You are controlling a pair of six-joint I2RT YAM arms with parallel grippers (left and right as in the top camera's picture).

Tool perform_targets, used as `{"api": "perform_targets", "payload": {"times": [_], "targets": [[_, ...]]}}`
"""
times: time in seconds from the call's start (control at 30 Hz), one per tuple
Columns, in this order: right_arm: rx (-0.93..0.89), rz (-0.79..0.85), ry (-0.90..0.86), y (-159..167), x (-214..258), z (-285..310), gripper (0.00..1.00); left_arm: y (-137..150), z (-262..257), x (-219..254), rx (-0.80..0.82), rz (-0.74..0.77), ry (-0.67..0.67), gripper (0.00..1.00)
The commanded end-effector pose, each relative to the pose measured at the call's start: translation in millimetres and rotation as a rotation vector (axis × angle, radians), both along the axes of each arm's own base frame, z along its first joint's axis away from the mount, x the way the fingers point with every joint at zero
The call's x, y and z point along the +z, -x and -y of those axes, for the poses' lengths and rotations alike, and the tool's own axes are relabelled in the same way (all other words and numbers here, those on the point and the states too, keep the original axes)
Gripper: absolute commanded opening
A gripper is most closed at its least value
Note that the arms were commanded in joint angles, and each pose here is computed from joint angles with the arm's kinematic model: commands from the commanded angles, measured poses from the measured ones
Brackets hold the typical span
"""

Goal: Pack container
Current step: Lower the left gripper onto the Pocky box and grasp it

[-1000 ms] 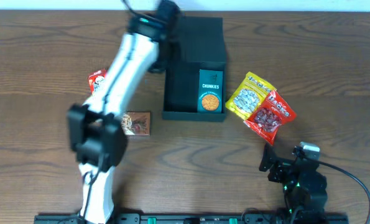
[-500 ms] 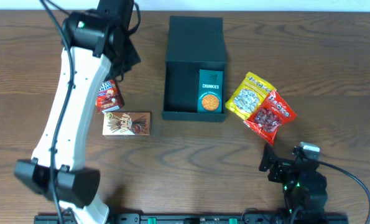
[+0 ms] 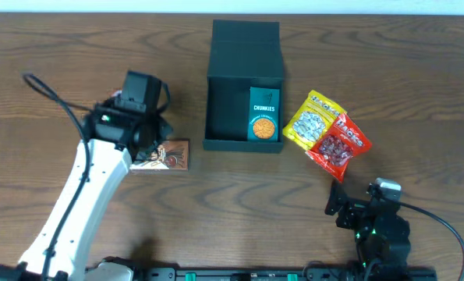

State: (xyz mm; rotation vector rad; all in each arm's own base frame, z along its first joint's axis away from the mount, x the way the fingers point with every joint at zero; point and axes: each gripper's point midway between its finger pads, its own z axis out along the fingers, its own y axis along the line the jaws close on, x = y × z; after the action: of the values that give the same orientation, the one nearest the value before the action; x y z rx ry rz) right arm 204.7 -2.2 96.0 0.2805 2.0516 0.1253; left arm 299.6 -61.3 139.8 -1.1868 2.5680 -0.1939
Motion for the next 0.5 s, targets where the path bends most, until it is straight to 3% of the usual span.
{"api": "perform_targets", "payload": {"times": [0.0,0.03,0.17,0.2,0.47], "targets": [[-0.002,-0.005,0.011,0,-3,2,0.99,11,2,-30,0.185,-0.06,0.076,0.06],[-0.002,-0.004,0.011,0,-3,2,0.99,10,2,-35,0.208,-0.062,0.083,0.15],[-0.002,-0.004,0.011,0,-3,2,0.99,1,11,-47,0.254,-0.05,0.142,0.85],[-0.002,-0.005,0.011,0,-3,2,0.99,-1,13,-49,0.275,-0.052,0.16,0.95],[-0.002,-0.005,0.011,0,-3,2,0.99,0,19,-82,0.613,-0.159,0.237,0.95]]}}
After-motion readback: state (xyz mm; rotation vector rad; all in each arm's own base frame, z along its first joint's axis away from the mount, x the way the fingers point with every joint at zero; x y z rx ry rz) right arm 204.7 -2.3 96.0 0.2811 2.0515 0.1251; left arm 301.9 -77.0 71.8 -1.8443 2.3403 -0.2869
